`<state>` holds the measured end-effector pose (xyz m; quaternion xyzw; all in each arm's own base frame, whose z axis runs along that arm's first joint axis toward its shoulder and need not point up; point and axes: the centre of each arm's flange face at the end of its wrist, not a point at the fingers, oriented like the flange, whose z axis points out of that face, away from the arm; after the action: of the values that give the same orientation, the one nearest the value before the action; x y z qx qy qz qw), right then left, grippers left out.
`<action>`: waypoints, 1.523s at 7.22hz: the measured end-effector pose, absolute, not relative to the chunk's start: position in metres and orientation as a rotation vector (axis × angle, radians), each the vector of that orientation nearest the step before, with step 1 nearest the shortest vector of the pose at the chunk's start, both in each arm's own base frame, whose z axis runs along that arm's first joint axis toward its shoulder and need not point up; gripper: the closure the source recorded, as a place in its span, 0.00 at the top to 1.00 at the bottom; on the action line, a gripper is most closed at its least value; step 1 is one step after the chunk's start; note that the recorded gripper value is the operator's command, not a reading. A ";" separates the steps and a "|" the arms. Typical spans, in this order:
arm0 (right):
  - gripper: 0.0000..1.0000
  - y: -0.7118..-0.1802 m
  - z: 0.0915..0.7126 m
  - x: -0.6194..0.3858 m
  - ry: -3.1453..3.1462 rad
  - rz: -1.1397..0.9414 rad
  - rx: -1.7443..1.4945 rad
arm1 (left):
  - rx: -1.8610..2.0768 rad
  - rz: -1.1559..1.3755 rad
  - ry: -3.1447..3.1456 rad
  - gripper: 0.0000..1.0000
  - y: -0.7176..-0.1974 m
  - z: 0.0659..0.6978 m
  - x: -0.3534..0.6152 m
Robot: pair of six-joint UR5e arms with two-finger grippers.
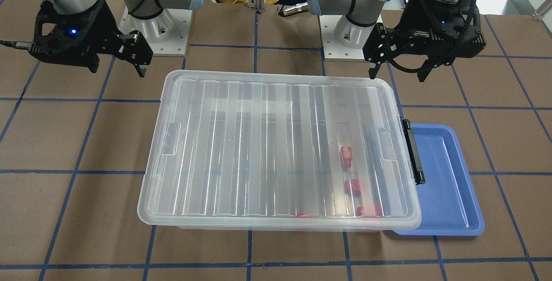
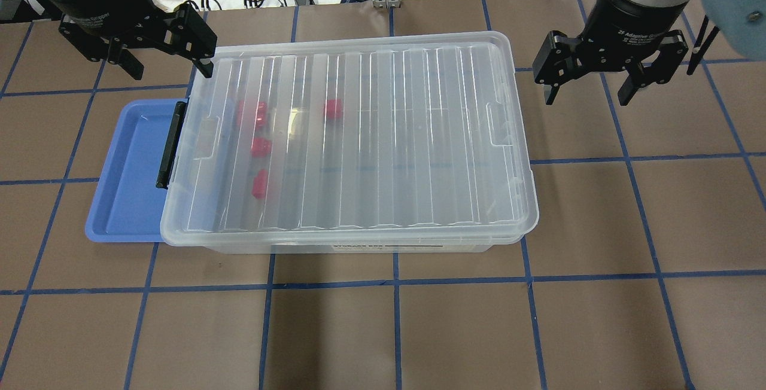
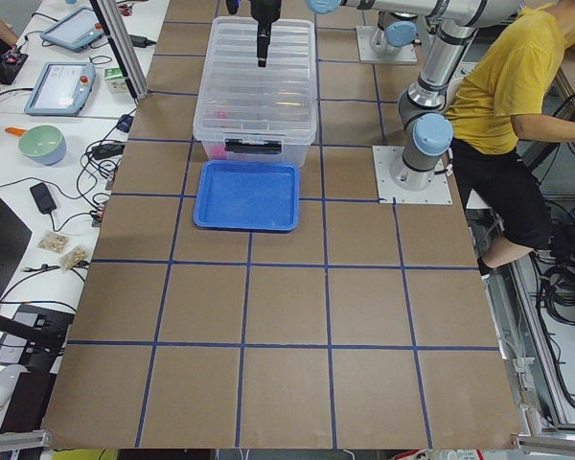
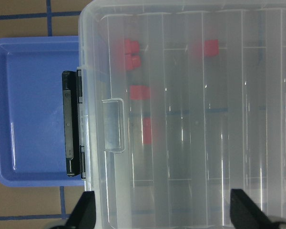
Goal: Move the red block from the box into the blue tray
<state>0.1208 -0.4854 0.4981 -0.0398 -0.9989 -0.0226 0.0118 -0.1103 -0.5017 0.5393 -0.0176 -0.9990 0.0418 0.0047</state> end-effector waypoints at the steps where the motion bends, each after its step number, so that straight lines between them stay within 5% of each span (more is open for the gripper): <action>1: 1.00 -0.485 0.498 0.121 -3.115 -0.069 -0.124 | -0.055 0.130 -3.129 1.00 -0.502 0.539 -0.110; 7: 1.00 -0.492 0.491 0.122 -3.125 -0.064 -0.126 | -0.055 0.129 -3.129 1.00 -0.502 0.539 -0.110; 11: 1.00 -0.561 0.409 0.124 -3.127 -0.086 -0.157 | -0.055 0.129 -3.129 1.00 -0.502 0.539 -0.110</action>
<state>0.1239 -0.5614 0.4092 -0.0502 -0.9983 -0.0276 0.0048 -0.1104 -0.5016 0.5385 -0.0176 -0.9990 0.0411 0.0049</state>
